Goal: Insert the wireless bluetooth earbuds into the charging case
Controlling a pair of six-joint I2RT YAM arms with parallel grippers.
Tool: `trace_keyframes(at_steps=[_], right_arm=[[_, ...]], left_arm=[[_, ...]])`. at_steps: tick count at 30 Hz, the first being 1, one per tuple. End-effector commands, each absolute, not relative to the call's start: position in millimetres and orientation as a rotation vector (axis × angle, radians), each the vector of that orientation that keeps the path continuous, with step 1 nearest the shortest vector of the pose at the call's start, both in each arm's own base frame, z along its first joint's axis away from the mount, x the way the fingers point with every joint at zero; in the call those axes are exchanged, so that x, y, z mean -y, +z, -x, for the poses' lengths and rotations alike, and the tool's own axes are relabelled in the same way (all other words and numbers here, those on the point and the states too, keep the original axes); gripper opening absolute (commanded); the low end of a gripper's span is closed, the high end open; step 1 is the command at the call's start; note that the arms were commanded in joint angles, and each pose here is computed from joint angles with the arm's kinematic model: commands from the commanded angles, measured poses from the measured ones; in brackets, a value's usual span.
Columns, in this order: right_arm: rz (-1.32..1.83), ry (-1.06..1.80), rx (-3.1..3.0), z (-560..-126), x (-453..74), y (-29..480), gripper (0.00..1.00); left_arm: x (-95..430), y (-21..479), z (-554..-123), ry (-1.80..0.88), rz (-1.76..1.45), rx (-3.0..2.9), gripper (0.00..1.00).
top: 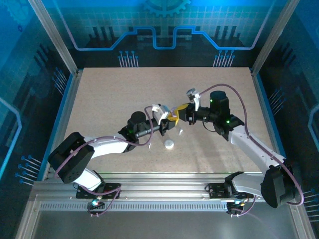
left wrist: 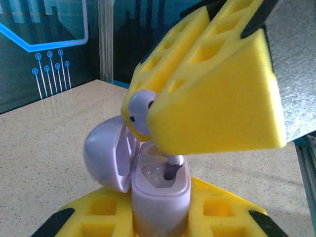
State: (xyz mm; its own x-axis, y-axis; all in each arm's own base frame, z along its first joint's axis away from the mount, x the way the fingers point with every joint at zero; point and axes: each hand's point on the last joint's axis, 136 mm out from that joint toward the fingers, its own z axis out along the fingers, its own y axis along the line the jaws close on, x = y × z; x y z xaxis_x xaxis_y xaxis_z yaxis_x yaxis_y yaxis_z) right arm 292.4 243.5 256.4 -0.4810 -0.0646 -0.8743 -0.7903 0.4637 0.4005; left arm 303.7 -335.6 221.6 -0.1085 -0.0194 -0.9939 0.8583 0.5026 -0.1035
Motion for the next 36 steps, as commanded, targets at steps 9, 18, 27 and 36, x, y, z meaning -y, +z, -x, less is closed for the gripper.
trace_keyframes(at_steps=[9, 18, 27, 36], right_arm=[[0.700, 1.103, -1.924, -291, -243, 241, 0.16], [0.714, 1.080, -1.948, -291, -245, 240, 0.24], [0.713, 1.080, -1.943, -293, -247, 243, 0.27], [0.723, 1.093, -1.903, -293, -250, 259, 0.32]], left_arm=[[337, 266, -300, -0.896, -0.735, -1.359, 0.17], [337, 267, -302, -0.887, -0.738, -1.358, 0.17], [337, 266, -300, -0.891, -0.744, -1.361, 0.17], [339, 265, -301, -0.898, -0.745, -1.363, 0.17]])
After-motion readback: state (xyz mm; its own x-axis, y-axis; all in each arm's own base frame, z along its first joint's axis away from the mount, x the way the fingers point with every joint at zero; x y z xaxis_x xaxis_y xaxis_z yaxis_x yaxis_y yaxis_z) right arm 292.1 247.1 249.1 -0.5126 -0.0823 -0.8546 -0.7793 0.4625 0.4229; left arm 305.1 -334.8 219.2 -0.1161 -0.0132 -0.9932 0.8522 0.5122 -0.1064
